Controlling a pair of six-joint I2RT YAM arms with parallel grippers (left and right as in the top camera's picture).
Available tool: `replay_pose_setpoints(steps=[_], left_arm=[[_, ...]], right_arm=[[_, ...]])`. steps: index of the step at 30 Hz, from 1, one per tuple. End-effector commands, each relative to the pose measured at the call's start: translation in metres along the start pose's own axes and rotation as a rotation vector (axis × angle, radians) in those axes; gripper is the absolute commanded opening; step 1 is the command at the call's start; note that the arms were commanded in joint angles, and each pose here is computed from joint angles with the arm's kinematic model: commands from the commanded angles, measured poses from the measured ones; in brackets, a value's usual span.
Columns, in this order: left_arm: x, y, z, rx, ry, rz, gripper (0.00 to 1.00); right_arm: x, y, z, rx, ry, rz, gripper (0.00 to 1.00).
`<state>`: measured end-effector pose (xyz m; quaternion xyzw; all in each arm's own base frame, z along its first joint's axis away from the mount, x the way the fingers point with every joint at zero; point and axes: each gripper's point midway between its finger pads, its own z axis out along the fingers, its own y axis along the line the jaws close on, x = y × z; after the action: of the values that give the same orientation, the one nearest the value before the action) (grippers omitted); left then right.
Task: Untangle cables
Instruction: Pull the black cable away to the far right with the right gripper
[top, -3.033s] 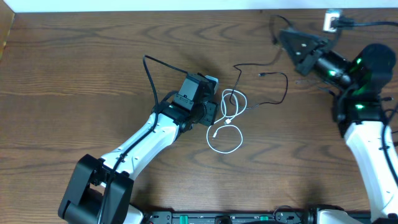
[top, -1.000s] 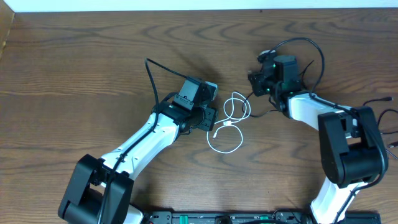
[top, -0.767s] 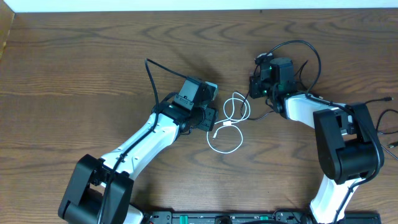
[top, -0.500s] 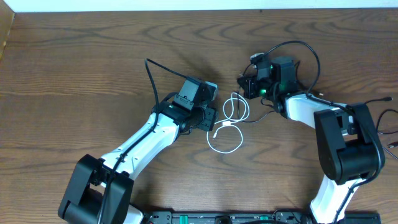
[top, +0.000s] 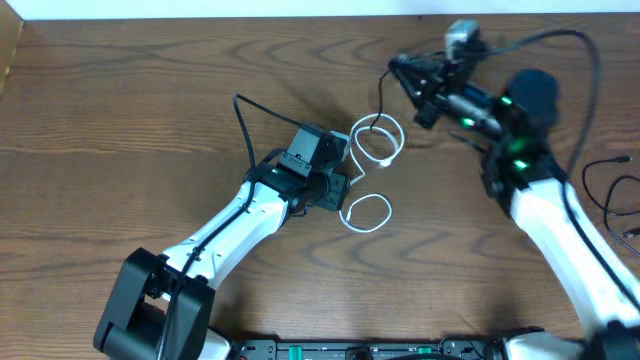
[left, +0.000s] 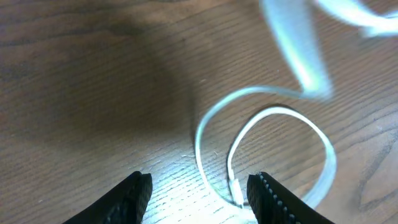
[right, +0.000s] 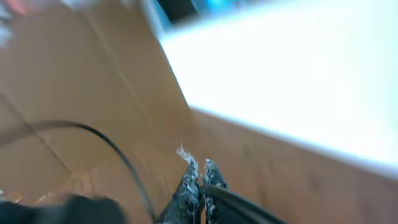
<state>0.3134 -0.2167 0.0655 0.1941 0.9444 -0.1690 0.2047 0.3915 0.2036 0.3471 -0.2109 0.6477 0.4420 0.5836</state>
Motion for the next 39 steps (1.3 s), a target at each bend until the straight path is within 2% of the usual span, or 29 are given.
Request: replay_pose_setpoints(steps=[1,6,15,21,25,29,32,38,39], left_arm=[[-0.002,-0.004,-0.003,0.014,-0.008,0.008,0.54],[-0.002,-0.004,-0.003,0.014,-0.008,0.008,0.54],[0.000,-0.003,-0.003,0.013,-0.001,0.007,0.54],[0.003,-0.003,-0.003,0.010,0.015,0.004,0.54],[0.003,-0.003,-0.003,0.010,0.014,0.004,0.54],[0.003,-0.003,-0.003,0.010,0.014,0.004,0.54],[0.003,-0.003,-0.003,0.010,0.014,0.004,0.54],[0.003,-0.003,-0.003,0.011,0.015,0.002,0.55],[0.003,-0.003,-0.003,0.011,0.014,-0.007,0.55]], right_arm=[[-0.047,0.031,-0.019,-0.005,-0.112,-0.061,0.01],[-0.085,0.053,-0.041,0.035,-0.222,-0.124,0.01],[-0.095,0.060,-0.046,0.029,-0.259,-0.152,0.01],[-0.120,0.023,-0.062,0.240,-0.383,-0.149,0.01],[-0.124,0.002,-0.075,0.328,-0.389,-0.189,0.01],[-0.104,-0.036,-0.087,0.458,-0.292,-0.151,0.01],[-0.059,-0.088,-0.110,0.679,-0.122,-0.077,0.01],[0.032,-0.164,-0.175,1.036,0.274,-0.053,0.01],[0.037,-0.173,-0.186,1.083,0.309,-0.064,0.01]])
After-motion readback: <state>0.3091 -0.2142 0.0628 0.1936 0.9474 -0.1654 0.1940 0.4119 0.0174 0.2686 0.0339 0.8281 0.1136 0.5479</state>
